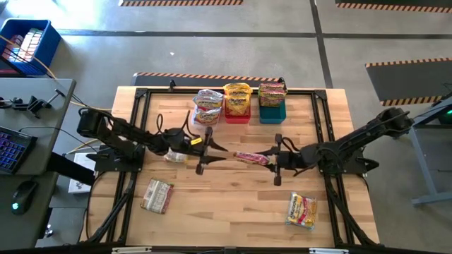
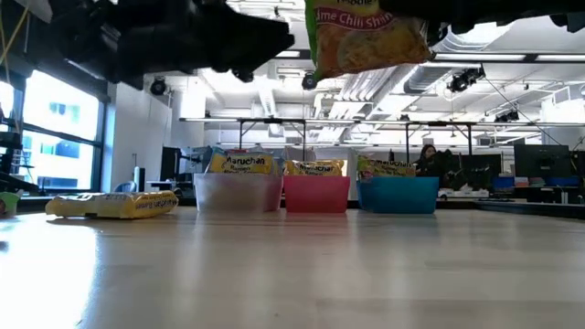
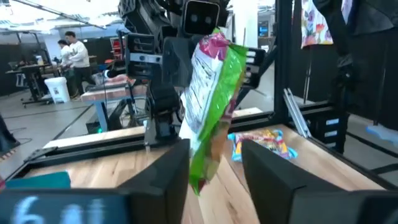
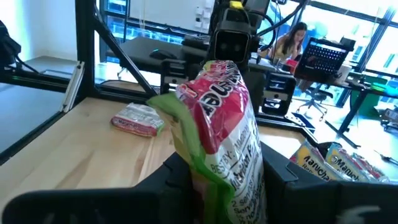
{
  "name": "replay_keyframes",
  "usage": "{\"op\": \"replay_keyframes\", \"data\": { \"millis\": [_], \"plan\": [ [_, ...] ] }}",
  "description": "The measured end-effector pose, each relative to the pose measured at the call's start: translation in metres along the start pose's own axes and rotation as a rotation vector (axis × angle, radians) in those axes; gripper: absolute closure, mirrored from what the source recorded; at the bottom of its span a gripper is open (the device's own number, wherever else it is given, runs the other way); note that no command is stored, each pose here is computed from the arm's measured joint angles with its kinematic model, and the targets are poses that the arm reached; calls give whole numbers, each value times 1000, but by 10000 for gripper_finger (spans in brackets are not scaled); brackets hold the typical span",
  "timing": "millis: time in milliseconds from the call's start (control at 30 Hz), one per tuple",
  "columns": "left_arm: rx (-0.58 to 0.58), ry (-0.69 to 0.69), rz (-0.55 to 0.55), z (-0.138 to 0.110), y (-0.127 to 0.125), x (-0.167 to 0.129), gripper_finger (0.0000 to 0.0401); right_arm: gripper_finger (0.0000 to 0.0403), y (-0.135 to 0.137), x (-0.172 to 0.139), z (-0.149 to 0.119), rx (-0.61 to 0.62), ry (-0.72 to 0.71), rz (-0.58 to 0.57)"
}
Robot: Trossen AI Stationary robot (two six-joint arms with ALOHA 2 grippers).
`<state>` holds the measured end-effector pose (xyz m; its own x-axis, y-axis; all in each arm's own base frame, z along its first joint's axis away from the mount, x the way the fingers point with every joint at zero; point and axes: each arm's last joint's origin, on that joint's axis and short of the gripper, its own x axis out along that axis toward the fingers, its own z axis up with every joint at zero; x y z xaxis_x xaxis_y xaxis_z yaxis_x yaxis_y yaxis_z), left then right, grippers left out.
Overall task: Sort Maruchan noodles
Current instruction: Put the green noodle pack into the blue bin
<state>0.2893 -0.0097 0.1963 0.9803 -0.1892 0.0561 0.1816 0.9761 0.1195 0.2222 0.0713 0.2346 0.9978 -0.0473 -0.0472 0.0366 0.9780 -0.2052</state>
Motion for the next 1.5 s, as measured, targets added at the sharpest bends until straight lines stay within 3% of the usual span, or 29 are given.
{"op": "replay_keyframes", "data": {
  "millis": [167, 333, 567, 800, 1000, 1200, 1333, 1500],
  "plan": [
    [5, 11, 1, 10, 3, 11, 225, 315, -1, 0, 4, 5, -31, -6],
    [27, 7, -19, 20, 0, 21, 211, 315, -1, 0, 5, -3, -47, -9],
    [38, 4, -34, 31, -2, 34, 210, 315, -1, 0, 7, 4, -66, -7],
    [69, 19, -42, 26, 0, 51, 214, 315, -1, 0, 8, 8, -74, -13],
    [104, 21, -34, 24, 2, 57, 253, 311, -2, 0, 8, 12, -69, -38],
    [113, 33, 2, 23, 7, 57, 318, 254, -5, 0, 9, 28, -64, -134],
    [111, 61, 33, 20, 16, 55, 318, 199, -3, -4, 9, 35, -33, -264],
    [96, 156, 60, 10, 28, 52, 318, 141, 5, -13, 20, -49, 20, -429]
  ]
}}
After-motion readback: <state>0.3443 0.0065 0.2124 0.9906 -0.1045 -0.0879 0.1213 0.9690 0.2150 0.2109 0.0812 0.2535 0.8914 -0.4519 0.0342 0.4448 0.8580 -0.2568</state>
